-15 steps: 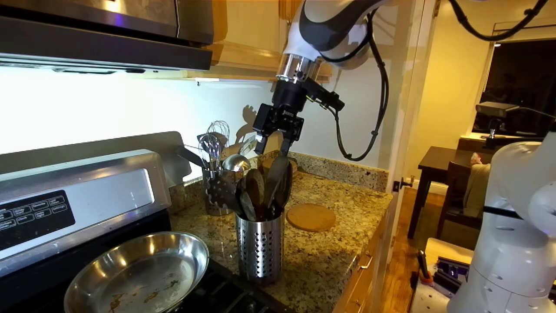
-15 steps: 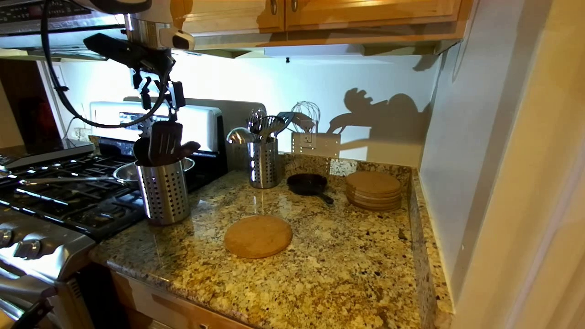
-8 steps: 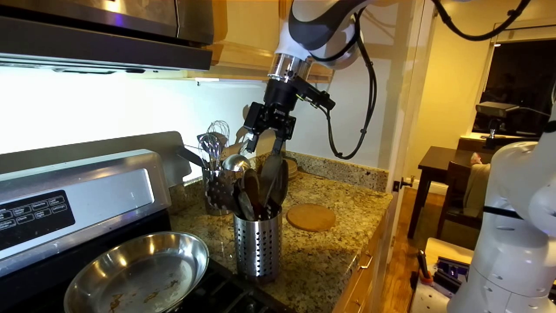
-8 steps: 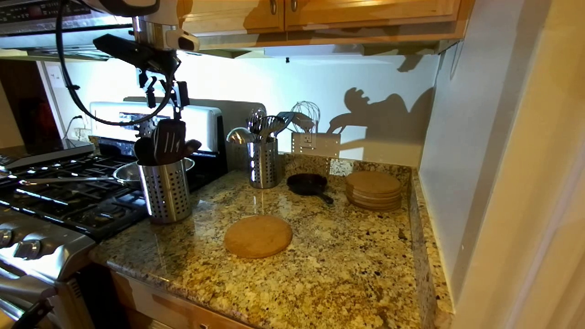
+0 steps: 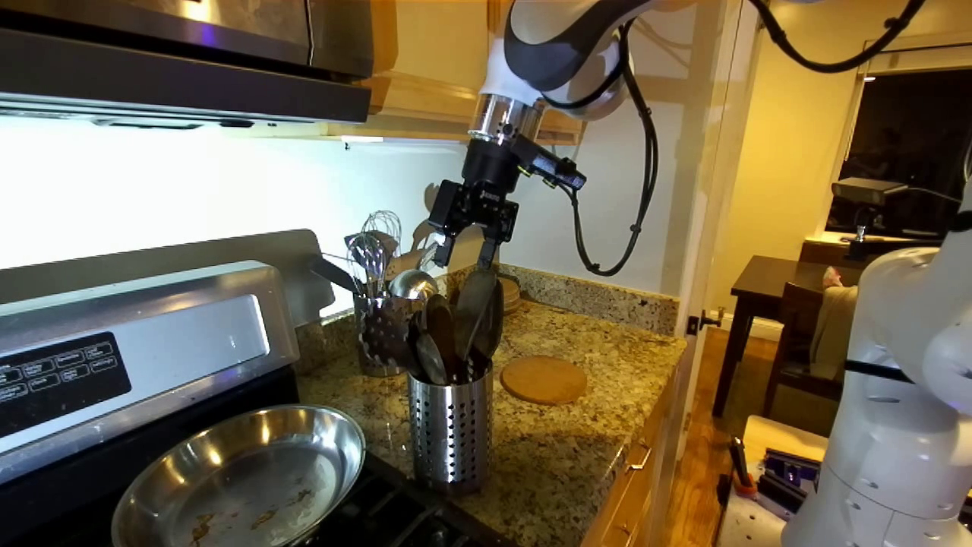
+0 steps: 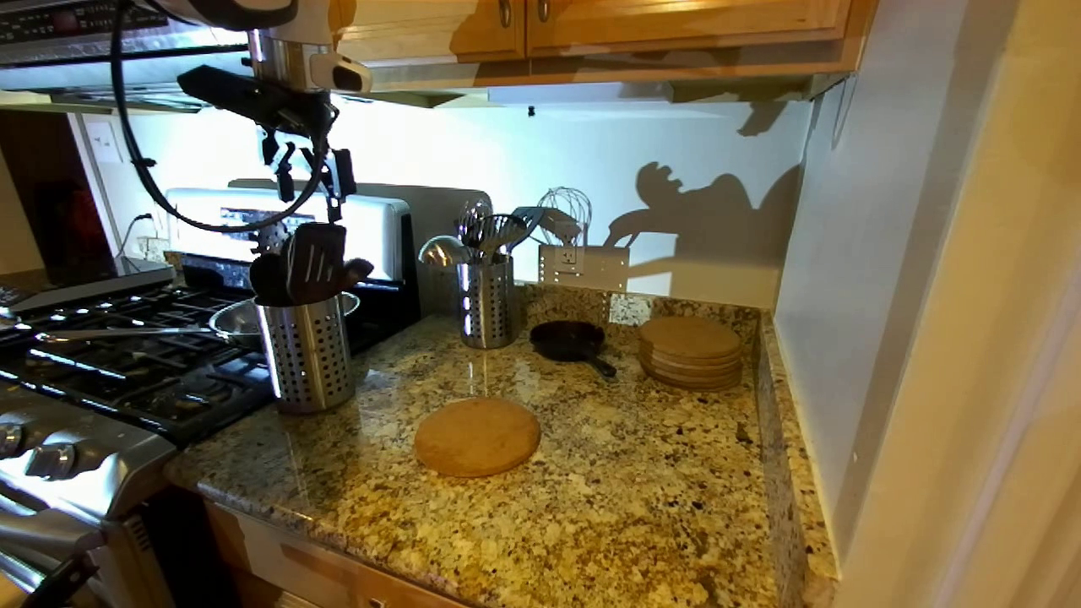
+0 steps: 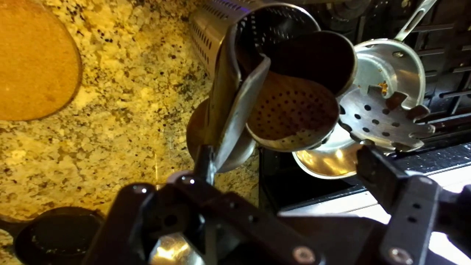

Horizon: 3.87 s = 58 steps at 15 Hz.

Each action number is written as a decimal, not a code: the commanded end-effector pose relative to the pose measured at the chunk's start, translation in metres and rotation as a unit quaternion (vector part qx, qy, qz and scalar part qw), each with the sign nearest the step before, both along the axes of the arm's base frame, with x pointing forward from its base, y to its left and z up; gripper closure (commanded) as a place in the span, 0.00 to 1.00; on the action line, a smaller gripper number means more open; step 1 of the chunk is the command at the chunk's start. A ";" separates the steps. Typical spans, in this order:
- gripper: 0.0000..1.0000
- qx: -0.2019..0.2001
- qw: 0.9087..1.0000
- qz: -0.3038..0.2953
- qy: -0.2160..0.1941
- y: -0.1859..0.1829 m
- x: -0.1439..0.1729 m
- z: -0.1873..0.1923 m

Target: Pick up the wooden spoon from the utensil holder and put it on the countertop.

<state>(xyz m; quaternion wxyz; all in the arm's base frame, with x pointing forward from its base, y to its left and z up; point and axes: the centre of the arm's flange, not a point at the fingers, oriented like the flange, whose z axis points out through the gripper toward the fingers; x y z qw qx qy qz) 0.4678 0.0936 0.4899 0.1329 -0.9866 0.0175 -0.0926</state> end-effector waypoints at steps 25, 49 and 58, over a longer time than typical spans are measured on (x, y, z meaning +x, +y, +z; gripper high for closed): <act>0.00 0.017 0.999 0.027 0.028 0.022 -0.012 -0.016; 0.00 -0.064 0.992 0.107 0.021 0.066 -0.027 -0.005; 0.00 -0.058 0.995 0.077 0.032 0.046 -0.031 -0.015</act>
